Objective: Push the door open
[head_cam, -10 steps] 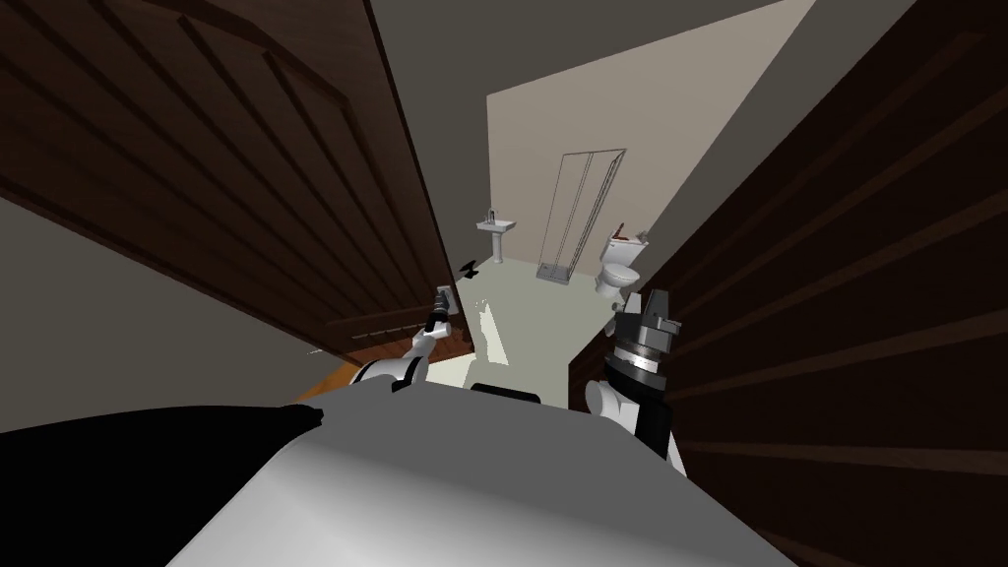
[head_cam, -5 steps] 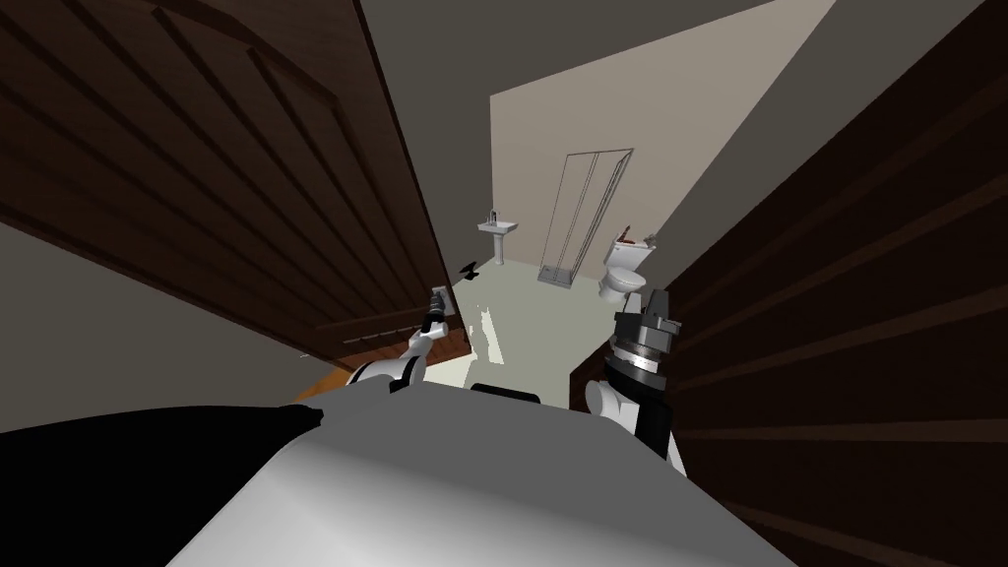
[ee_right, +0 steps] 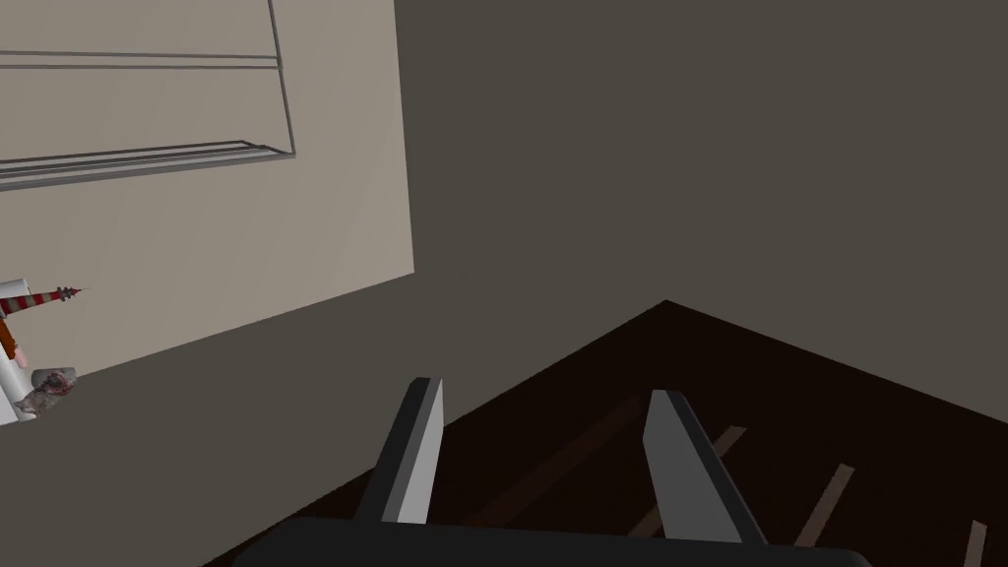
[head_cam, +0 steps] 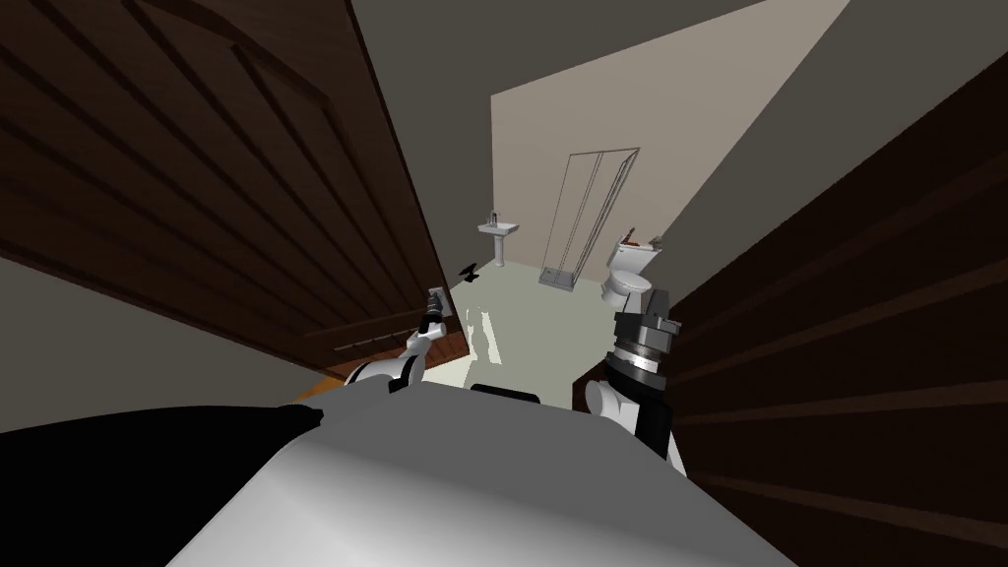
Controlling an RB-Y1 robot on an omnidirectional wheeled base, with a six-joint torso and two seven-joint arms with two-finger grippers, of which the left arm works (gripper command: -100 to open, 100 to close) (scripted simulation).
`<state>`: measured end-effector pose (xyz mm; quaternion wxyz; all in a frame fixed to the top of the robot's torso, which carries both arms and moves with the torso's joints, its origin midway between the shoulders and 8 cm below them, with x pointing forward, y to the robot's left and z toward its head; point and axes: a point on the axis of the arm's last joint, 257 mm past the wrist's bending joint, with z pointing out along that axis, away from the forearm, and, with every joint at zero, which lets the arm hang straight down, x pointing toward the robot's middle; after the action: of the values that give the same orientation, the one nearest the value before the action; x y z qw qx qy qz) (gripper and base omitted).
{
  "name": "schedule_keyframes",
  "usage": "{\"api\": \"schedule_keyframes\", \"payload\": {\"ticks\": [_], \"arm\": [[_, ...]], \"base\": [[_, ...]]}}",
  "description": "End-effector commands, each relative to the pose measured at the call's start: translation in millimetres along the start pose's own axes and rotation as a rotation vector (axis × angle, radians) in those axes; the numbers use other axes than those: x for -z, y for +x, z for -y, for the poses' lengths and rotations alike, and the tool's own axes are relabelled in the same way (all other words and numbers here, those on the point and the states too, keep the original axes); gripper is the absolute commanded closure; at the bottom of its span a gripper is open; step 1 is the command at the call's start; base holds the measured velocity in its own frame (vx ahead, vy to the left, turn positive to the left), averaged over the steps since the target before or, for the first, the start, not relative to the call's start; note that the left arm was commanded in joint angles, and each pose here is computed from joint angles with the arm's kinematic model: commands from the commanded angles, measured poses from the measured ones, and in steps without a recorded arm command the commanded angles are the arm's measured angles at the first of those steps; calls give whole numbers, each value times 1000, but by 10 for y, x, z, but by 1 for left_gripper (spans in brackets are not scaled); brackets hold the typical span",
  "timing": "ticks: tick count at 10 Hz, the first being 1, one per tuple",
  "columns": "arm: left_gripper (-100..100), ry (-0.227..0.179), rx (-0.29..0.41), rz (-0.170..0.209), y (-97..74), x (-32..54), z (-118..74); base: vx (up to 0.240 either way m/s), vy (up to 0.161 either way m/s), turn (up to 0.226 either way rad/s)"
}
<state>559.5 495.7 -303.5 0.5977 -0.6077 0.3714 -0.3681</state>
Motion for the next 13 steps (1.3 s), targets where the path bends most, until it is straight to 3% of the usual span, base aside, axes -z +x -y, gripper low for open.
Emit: {"api": "schedule_keyframes", "payload": {"ticks": [1,8,9,10,11,13], "arm": [[100,12,-2,26,-165,-19,60],[100,14,-2,121,-682,-4,73],[100,14,-2,131,-736,-1,75],[100,10,-2,122,-683,24,39],[100,14,-2,147,-820,27,59],[100,14,-2,165,-912,37,61]], "base": [[186,-20,41],[204,-31,55],[179,-50,54],[79,-20,34],[132,1,33],[177,9,37]]}}
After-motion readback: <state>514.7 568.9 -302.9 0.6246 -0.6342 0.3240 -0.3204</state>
